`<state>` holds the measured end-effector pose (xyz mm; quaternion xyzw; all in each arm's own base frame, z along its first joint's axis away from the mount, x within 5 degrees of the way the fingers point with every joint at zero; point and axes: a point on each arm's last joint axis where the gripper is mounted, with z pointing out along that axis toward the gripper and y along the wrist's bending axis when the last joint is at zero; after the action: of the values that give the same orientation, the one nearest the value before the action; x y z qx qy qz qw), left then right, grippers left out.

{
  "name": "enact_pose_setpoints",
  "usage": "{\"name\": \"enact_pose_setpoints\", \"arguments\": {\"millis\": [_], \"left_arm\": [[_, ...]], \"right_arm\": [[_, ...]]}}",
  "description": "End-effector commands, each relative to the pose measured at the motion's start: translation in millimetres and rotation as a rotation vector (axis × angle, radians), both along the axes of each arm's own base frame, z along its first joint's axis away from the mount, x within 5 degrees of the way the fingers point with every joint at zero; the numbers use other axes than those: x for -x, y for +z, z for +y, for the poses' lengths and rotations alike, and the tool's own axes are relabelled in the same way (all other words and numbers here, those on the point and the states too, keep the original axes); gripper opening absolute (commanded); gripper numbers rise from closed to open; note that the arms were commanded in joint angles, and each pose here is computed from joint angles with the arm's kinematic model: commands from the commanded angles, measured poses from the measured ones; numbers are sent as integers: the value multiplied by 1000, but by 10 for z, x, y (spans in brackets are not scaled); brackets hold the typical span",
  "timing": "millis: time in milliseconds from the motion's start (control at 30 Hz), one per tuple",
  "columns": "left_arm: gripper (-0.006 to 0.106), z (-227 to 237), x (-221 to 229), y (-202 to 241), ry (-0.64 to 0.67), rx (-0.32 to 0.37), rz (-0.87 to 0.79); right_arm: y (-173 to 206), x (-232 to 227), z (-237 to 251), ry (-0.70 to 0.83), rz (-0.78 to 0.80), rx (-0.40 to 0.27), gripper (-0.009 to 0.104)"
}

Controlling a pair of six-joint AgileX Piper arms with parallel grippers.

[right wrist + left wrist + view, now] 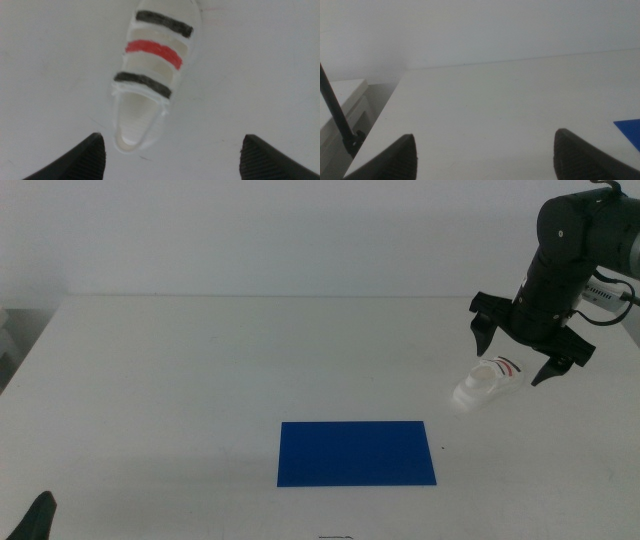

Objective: Use one arm to grab the shoe from the table and place it on the mat.

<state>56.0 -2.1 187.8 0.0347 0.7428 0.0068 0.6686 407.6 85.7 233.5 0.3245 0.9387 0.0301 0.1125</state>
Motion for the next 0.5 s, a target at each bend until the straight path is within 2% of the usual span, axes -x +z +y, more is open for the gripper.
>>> {"name": "enact_pose_setpoints", "arguments": {"millis": [0,100,200,467], "left_arm": [[94,-2,10,97,-2,27,-104],[94,-2,10,97,-2,27,-104],[94,-2,10,97,-2,27,-104],[94,-2,10,97,-2,27,-104]], "right_arm": [[370,-6,-34,-43,-134,-26,75],[380,1,-60,-137,-113,-21,75],[356,18,-55,-229,-85,-43,75],[273,-69,-7,-237,-94,-68,75]]}}
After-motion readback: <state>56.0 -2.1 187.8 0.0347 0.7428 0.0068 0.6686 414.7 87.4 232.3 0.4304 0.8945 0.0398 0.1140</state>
